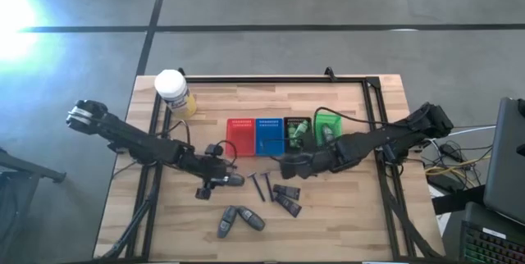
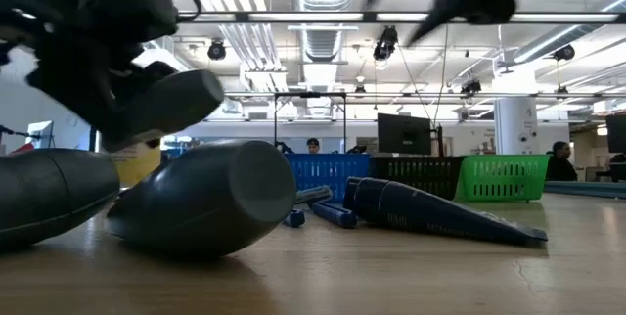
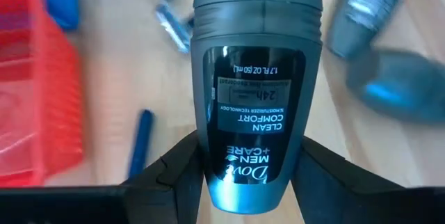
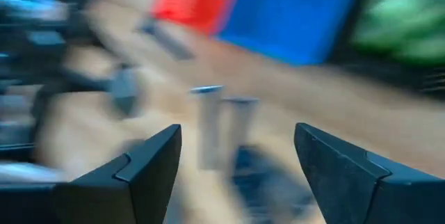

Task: Pick & Place Travel size toiletries
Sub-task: Put the deodorant into the green basket

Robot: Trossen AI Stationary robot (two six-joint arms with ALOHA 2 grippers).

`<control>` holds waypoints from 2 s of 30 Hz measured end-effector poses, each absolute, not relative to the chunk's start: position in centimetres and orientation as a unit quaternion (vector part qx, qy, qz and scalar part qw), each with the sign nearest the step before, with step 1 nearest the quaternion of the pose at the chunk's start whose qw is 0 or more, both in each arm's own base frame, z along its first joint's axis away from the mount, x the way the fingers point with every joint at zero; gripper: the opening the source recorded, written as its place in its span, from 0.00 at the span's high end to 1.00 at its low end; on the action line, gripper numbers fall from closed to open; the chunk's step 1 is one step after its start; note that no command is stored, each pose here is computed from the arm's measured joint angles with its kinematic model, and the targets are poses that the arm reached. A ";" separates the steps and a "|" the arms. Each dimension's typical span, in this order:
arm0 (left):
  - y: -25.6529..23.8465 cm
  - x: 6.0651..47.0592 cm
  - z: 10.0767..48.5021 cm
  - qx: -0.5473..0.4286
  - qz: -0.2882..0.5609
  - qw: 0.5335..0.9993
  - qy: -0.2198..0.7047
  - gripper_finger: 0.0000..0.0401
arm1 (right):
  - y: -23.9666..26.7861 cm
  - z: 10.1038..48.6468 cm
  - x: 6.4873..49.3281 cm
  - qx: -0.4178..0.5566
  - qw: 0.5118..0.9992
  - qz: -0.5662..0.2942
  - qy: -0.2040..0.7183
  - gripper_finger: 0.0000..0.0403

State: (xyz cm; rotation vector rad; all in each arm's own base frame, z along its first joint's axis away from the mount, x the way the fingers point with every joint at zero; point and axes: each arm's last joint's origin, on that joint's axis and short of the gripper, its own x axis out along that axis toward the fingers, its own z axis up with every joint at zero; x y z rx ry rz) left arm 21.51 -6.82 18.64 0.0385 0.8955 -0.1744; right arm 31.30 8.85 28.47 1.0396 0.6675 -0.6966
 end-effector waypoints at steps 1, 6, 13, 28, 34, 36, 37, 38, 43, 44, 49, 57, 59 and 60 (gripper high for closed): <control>-6.8 21.6 18.8 0.015 -0.077 0.903 0.424 0.55 | 9.1 28.2 31.9 0.497 0.761 -0.300 0.290 0.32; -6.7 22.4 19.9 0.009 -0.055 0.922 0.382 0.55 | 9.7 25.9 34.4 0.548 0.765 -0.253 0.227 0.34; -6.7 23.6 21.8 0.010 -0.034 0.940 0.340 0.55 | 10.3 24.7 36.7 0.574 0.762 -0.226 0.198 0.35; -6.5 24.7 24.0 0.023 -0.029 0.955 0.294 0.55 | 10.1 25.3 38.4 0.570 0.773 -0.214 0.178 0.18; -6.7 25.6 23.8 0.030 -0.031 0.955 0.295 0.55 | 9.7 25.4 38.6 0.575 0.772 -0.211 0.168 0.18; -6.8 26.0 23.8 0.031 -0.032 0.954 0.297 0.55 | 9.8 25.5 38.6 0.577 0.772 -0.207 0.168 0.20; -6.8 26.1 23.9 0.031 -0.032 0.954 0.296 0.55 | 9.8 25.5 38.6 0.577 0.772 -0.207 0.169 0.22; -6.9 26.3 24.0 0.032 -0.032 0.955 0.293 0.55 | 9.8 25.5 38.6 0.577 0.772 -0.207 0.170 0.23; -6.9 26.5 24.5 0.043 -0.029 0.957 0.286 0.55 | 9.8 25.4 38.5 0.585 0.765 -0.204 0.177 0.32; -6.9 26.6 24.6 0.045 -0.029 0.957 0.285 0.55 | 9.9 25.4 38.5 0.584 0.765 -0.204 0.179 0.33; -6.9 26.5 24.5 0.050 -0.027 0.957 0.286 0.55 | 9.9 25.2 38.4 0.585 0.762 -0.204 0.189 0.41; -6.9 26.5 24.4 0.046 -0.023 0.956 0.287 0.48 | 9.9 25.2 38.4 0.578 0.766 -0.203 0.195 0.52; -6.9 26.6 24.8 0.044 -0.018 0.958 0.282 0.39 | 9.8 25.0 38.2 0.569 0.768 -0.211 0.207 0.52; -6.9 26.6 25.1 0.040 -0.010 0.960 0.276 0.34 | 9.8 24.9 38.1 0.565 0.768 -0.216 0.213 0.52</control>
